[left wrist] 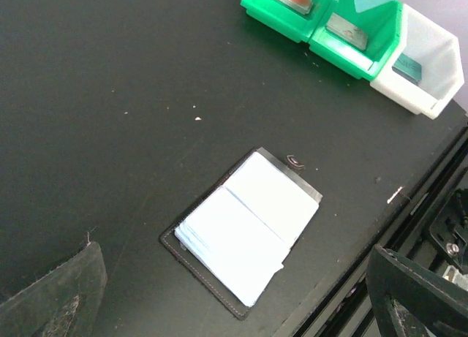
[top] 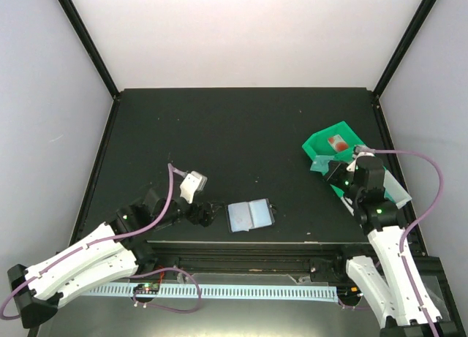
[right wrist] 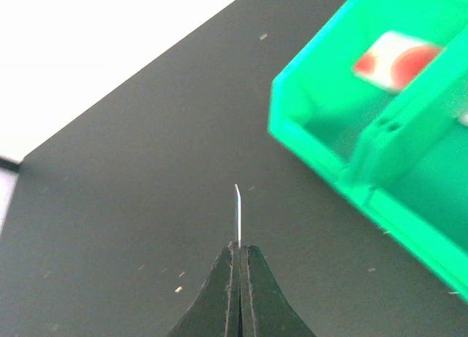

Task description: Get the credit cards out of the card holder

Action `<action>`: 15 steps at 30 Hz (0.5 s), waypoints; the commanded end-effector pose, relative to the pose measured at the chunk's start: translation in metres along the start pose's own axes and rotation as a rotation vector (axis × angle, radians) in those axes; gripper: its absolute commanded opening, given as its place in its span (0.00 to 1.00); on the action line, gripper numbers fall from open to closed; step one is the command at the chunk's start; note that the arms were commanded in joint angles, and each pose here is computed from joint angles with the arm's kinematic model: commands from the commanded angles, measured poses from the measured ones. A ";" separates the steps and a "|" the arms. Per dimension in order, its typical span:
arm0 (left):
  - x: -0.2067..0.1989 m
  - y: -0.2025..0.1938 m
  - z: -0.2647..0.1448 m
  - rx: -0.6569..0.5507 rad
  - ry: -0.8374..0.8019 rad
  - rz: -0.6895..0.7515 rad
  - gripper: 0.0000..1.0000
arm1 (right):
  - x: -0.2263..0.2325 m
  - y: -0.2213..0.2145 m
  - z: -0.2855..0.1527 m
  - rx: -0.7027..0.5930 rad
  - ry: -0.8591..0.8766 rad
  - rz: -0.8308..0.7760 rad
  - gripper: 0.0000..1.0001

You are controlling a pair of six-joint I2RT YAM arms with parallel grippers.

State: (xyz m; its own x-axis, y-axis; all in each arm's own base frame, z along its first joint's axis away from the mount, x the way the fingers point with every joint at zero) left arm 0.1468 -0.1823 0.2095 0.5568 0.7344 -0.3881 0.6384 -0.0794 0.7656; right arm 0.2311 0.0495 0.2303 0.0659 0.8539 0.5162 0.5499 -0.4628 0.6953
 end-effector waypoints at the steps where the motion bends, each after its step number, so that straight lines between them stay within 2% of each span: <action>1: -0.009 0.007 -0.002 0.000 -0.046 0.037 0.99 | -0.034 0.019 -0.009 -0.092 -0.204 -0.001 0.01; 5: -0.011 0.006 0.004 0.014 -0.065 0.038 0.99 | -0.060 0.032 -0.020 -0.144 -0.331 0.042 0.01; 15: -0.018 0.001 0.005 0.042 -0.129 0.038 0.99 | -0.107 0.052 -0.050 -0.137 -0.525 0.140 0.01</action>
State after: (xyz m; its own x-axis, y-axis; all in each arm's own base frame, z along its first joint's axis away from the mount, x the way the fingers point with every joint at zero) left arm 0.1418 -0.1940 0.2027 0.6077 0.6795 -0.4111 0.6587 -0.1421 0.7388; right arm 0.2188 -0.0660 0.2307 0.5234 0.7761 0.3517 0.3880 -0.5846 0.7125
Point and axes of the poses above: each gripper's point midway between its finger pads, its own z axis out along the fingers, its own x axis along the line the jaws close on, y = z × x, the point moved 4 cm from there along -z, back along the fingers, and after that the axes turned 3 degrees about -z, right-handed, at the moved point
